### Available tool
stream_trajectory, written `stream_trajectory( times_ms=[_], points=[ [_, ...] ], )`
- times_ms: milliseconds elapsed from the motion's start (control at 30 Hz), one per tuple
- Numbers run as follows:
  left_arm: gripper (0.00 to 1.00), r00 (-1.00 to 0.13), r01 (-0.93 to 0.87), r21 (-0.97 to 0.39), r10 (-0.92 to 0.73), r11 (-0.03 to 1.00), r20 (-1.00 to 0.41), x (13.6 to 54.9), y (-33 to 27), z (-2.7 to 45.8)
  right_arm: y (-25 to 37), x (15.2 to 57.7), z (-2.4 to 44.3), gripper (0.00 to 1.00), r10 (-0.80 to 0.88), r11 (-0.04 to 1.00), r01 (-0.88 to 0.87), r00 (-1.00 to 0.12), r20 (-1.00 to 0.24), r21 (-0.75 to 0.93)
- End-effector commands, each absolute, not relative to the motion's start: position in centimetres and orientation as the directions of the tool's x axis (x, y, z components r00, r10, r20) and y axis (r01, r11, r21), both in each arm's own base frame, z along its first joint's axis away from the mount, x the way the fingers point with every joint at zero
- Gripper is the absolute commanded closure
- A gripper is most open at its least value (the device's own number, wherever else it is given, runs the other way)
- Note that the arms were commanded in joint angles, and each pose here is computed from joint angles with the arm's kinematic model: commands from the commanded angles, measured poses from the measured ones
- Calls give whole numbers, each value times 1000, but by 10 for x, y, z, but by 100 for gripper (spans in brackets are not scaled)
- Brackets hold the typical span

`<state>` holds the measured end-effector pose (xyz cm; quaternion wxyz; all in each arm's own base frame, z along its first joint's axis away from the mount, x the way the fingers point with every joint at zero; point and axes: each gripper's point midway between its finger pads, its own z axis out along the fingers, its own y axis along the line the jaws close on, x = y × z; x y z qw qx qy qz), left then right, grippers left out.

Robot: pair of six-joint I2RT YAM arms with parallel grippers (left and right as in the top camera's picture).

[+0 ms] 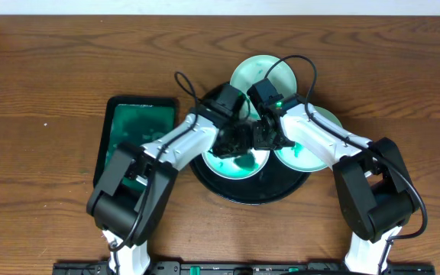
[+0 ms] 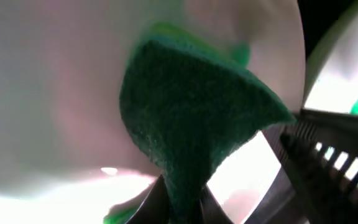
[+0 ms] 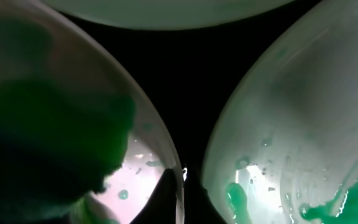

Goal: Clean dirty plates on tray and stack at the side
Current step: 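Scrub the white plate with the sponge held in the left gripper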

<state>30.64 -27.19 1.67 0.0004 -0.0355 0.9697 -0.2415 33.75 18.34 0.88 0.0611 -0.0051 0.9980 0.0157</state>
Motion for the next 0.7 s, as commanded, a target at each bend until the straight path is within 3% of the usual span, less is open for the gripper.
stream_trajectory(
  times_ms=[0,333,500,667],
  points=[
    [93,-994,-81,-492,-33,867,106,284,-282,6,174,344,7,99,3,1000,6,-989,-151,-18],
    [93,-979,-200,-398,-172,895,107,301,-233,12,174,344,7,99,3,1000,6,-989,-150,-18],
    [93,-958,-239,-287,-273,928,-84,325,-170,59,174,344,7,99,2,1000,5,-989,-150,-19],
    [93,-913,-226,-287,-305,931,-271,336,-115,125,174,344,7,99,-18,1000,-15,-988,-151,-20]
  ],
)
